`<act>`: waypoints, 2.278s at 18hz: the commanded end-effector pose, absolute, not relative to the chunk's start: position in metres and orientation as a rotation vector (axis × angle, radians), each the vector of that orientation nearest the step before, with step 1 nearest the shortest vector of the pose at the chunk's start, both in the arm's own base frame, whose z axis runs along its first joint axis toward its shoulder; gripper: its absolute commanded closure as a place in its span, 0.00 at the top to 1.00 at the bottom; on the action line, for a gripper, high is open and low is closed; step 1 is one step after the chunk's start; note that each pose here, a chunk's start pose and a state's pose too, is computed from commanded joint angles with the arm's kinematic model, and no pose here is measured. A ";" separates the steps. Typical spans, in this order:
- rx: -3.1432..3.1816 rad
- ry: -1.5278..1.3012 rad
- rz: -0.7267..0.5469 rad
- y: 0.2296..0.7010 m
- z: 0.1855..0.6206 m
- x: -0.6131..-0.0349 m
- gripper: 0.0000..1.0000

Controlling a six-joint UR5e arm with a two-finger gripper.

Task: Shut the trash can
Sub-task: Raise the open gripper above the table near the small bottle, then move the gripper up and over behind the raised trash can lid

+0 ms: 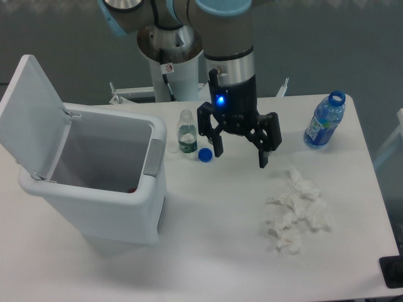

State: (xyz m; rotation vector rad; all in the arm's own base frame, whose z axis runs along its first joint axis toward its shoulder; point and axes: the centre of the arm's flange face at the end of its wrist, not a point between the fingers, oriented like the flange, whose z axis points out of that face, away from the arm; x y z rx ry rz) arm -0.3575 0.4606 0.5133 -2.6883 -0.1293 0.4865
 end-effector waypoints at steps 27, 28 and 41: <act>-2.283 -0.641 -0.001 0.496 0.626 -0.147 1.00; -2.275 -0.630 -0.018 0.494 0.630 -0.143 1.00; -2.225 -0.384 -0.277 0.489 0.659 -0.071 1.00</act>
